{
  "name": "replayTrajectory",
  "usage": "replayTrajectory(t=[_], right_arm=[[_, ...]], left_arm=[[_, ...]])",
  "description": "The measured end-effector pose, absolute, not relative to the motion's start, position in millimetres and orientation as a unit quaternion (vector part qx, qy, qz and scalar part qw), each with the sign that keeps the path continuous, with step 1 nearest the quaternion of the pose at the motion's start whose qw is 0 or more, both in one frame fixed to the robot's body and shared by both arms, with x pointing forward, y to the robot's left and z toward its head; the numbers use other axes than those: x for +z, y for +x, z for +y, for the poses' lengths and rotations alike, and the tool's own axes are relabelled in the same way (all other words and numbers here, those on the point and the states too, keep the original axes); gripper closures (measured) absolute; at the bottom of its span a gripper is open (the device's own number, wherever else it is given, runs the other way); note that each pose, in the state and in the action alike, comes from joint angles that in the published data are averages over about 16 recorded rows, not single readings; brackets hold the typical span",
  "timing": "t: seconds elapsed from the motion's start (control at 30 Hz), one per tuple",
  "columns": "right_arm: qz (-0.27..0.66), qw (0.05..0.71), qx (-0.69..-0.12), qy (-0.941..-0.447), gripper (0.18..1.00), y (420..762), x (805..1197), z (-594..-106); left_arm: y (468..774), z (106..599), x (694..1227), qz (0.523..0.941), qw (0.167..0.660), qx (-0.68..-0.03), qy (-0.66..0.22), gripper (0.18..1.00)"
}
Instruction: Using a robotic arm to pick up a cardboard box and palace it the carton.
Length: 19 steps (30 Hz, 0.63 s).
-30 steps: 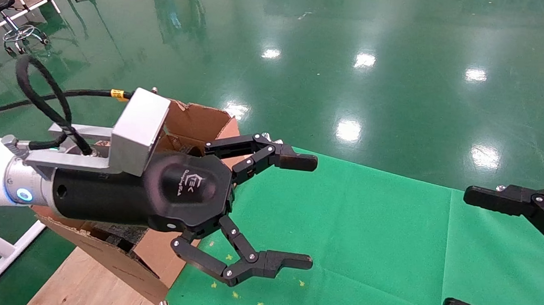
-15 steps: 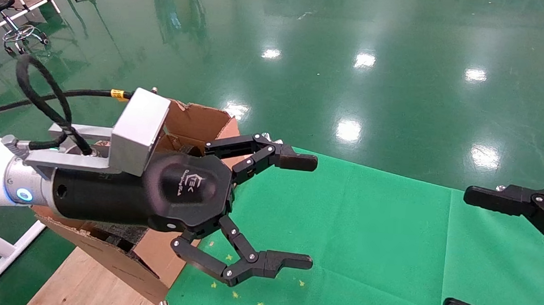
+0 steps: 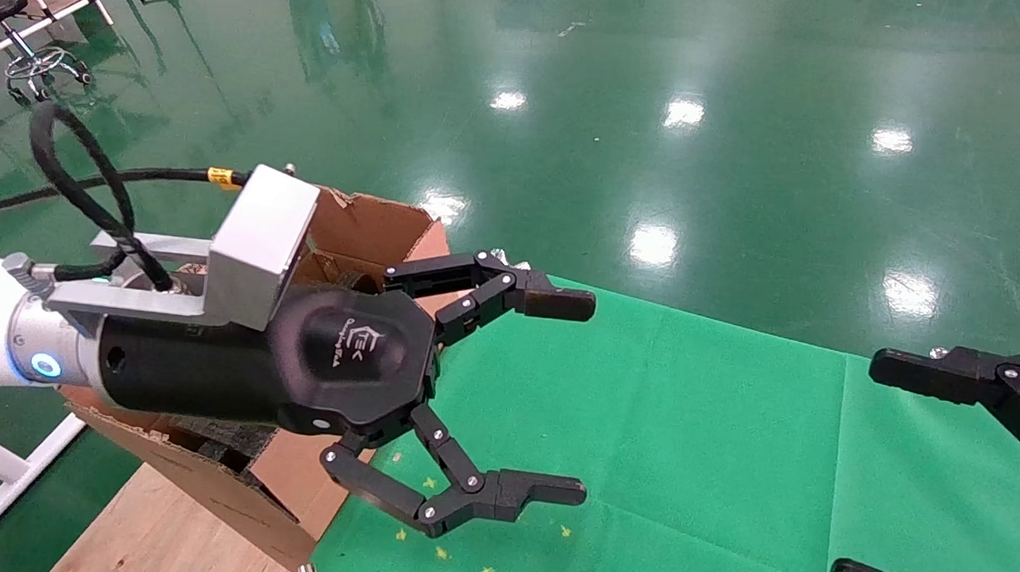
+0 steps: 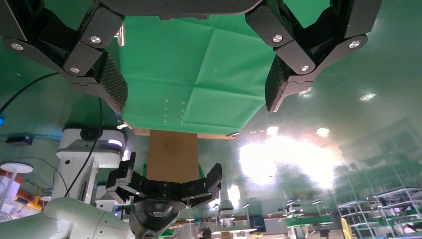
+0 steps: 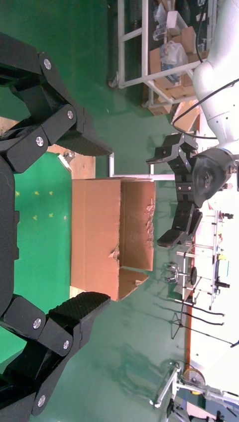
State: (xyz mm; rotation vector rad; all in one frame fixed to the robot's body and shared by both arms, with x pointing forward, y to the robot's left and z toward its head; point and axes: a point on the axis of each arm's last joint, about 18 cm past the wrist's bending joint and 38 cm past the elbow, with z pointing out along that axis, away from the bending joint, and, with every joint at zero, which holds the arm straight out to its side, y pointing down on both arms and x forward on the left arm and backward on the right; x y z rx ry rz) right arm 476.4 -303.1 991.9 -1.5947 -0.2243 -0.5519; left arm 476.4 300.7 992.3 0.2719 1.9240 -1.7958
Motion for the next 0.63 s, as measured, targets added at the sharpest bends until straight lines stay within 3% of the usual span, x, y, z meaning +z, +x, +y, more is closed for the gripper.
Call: replayTrajectory(t=[0.63], right_arm=[[-0.099,0.659,-0.244,-0.704,0.178,476.4,991.9,-303.1]], left_arm=[[476.4,300.7,992.3,0.705,0.245,-0.658,0.100,0.184]])
